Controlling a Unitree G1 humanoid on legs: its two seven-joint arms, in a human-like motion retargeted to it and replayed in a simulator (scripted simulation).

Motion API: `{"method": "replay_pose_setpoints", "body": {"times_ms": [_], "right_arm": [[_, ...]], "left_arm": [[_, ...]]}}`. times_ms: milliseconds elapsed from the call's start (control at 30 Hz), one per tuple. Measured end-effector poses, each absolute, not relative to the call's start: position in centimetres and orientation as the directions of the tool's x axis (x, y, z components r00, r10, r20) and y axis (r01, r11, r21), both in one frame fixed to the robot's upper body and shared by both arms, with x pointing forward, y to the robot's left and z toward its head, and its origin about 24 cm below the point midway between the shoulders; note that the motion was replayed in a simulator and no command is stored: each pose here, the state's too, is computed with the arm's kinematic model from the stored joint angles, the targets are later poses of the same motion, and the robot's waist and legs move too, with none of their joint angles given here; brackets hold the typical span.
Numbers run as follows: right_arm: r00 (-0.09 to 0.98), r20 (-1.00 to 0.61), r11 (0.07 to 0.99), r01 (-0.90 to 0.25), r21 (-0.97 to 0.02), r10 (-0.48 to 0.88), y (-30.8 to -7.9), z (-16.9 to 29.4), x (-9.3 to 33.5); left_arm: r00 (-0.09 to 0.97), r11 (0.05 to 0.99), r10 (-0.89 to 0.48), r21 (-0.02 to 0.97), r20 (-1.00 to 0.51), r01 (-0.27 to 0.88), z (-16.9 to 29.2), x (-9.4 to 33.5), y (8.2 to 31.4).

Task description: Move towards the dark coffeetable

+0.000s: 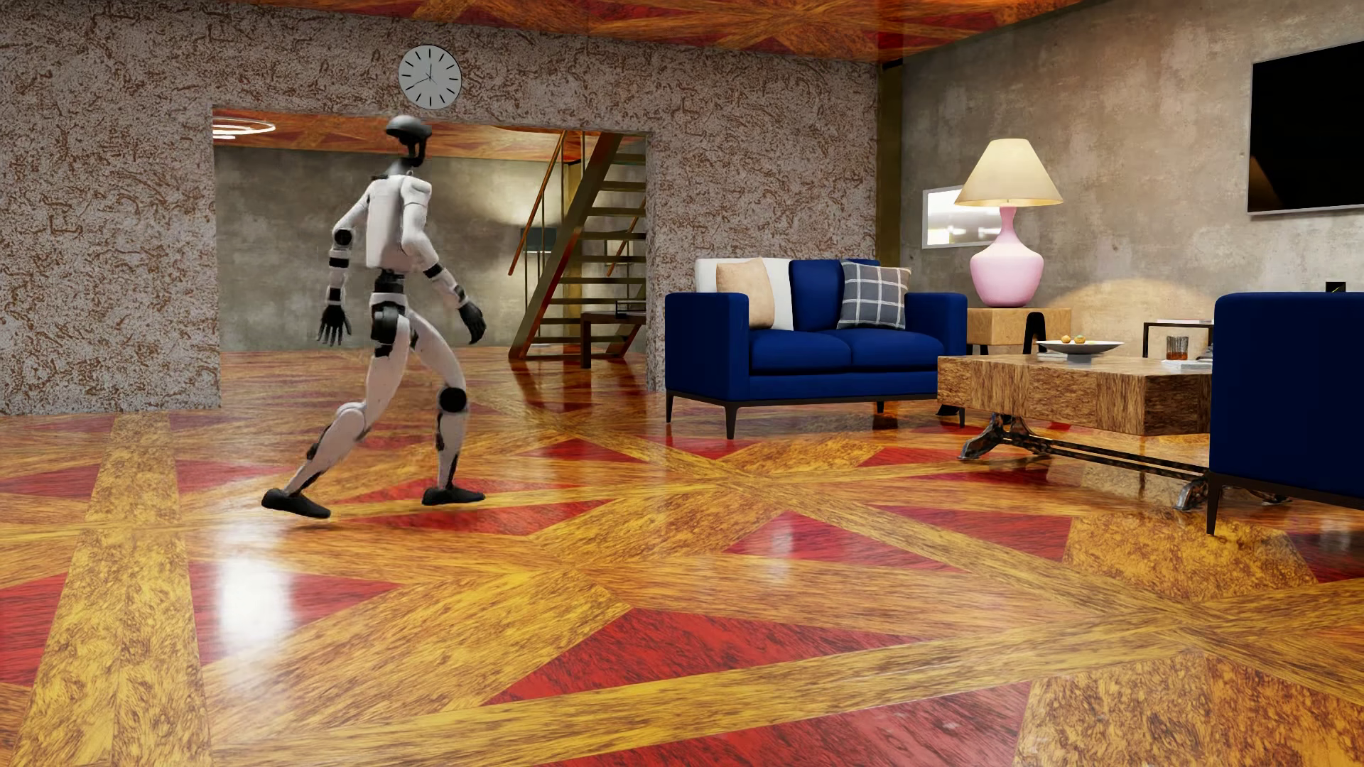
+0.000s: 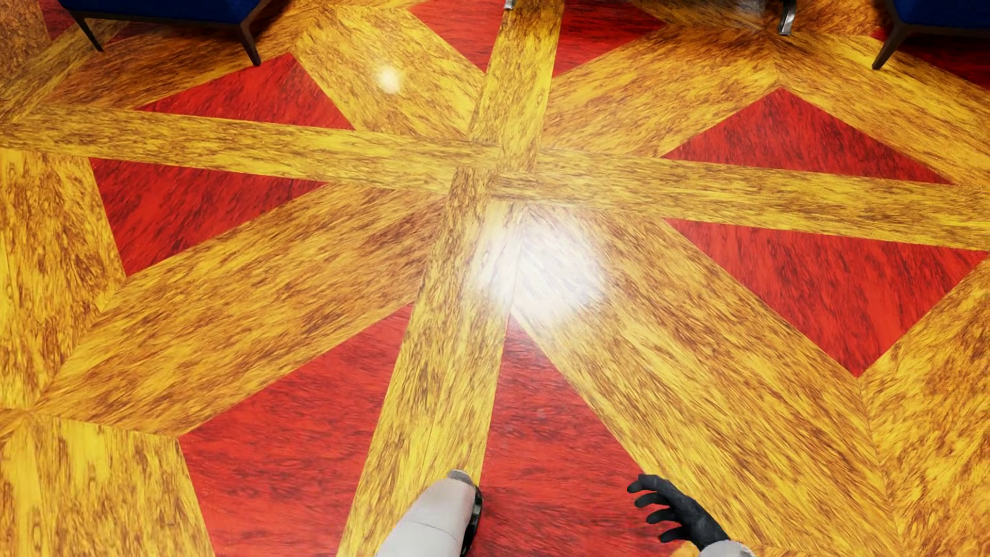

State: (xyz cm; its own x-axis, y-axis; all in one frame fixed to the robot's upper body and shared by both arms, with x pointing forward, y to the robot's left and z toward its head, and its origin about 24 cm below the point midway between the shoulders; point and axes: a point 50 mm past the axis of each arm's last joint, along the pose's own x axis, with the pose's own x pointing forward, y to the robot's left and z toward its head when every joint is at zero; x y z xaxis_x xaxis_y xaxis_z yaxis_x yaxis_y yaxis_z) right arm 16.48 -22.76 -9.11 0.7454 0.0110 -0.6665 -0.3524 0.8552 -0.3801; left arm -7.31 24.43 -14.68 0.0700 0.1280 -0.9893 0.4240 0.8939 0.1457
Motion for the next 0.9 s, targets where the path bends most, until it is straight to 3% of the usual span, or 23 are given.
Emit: {"method": "replay_pose_setpoints", "body": {"times_ms": [100, 200, 267, 333, 400, 433, 500, 567, 600, 667, 733, 800, 900], "right_arm": [[0.757, -0.649, 0.814, -0.422, -0.399, 0.074, -21.6, -8.6, 17.9], [0.593, -0.801, 0.8, -0.521, -0.298, 0.088, -20.0, -12.6, 13.1], [0.496, -0.863, 0.768, -0.587, -0.256, 0.092, -20.0, -13.9, 9.8], [0.371, -0.924, 0.765, -0.621, -0.17, 0.096, -19.5, -15.2, 5.0], [0.257, -0.966, 0.834, -0.54, -0.111, 0.038, -20.0, -15.8, 0.0], [0.177, -0.982, 0.781, -0.621, -0.064, 0.061, -19.8, -15.8, -2.3], [0.086, -0.994, 0.763, -0.646, -0.009, 0.062, -20.0, -15.5, -5.7], [0.023, -0.998, 0.749, -0.662, 0.028, 0.058, -20.5, -14.9, -8.2], [-0.012, -0.999, 0.751, -0.659, 0.036, 0.038, -20.9, -14.7, -9.3], [-0.066, -0.998, 0.768, -0.639, 0.05, 0.01, -21.2, -14.5, -11.0], [-0.104, -0.995, 0.757, -0.651, 0.064, -0.006, -21.4, -14.7, -11.6], [0.0, -1.0, 0.766, -0.643, 0.009, 0.012, -20.9, -15.5, -8.0], [0.288, -0.956, 0.798, -0.588, -0.134, 0.052, -20.4, -15.5, 1.4]], "left_arm": [[0.036, 0.88, 0.17, 0.168, -0.985, 0.444, -14.4, -7.8, 25.9], [-0.004, 0.86, 0.197, 0.171, -0.98, 0.48, -14.6, -7.9, 26.8], [0.079, 0.879, 0.156, 0.175, -0.985, 0.443, -15.5, -5.0, 25.1], [0.23, 0.889, 0.093, 0.185, -0.969, 0.418, -15.6, -0.7, 23.4], [0.426, 0.912, 0.05, 0.215, -0.903, 0.349, -14.5, 4.2, 22.2], [0.513, 0.905, 0.023, 0.237, -0.858, 0.355, -13.6, 6.9, 21.9], [0.691, 0.905, 0.027, 0.312, -0.722, 0.291, -10.6, 12.8, 22.6], [0.806, 0.889, 0.008, 0.374, -0.592, 0.266, -7.6, 17.5, 22.8], [0.842, 0.895, 0.053, 0.399, -0.537, 0.199, -6.2, 18.8, 24.1], [0.828, 0.895, 0.089, 0.409, -0.554, 0.177, -6.5, 18.3, 25.1], [0.727, 0.912, 0.103, 0.356, -0.679, 0.203, -9.7, 14.8, 24.6], [0.588, 0.913, 0.07, 0.288, -0.806, 0.287, -12.7, 10.5, 23.1], [0.271, 0.892, 0.053, 0.168, -0.961, 0.421, -15.7, 0.4, 22.0]]}}
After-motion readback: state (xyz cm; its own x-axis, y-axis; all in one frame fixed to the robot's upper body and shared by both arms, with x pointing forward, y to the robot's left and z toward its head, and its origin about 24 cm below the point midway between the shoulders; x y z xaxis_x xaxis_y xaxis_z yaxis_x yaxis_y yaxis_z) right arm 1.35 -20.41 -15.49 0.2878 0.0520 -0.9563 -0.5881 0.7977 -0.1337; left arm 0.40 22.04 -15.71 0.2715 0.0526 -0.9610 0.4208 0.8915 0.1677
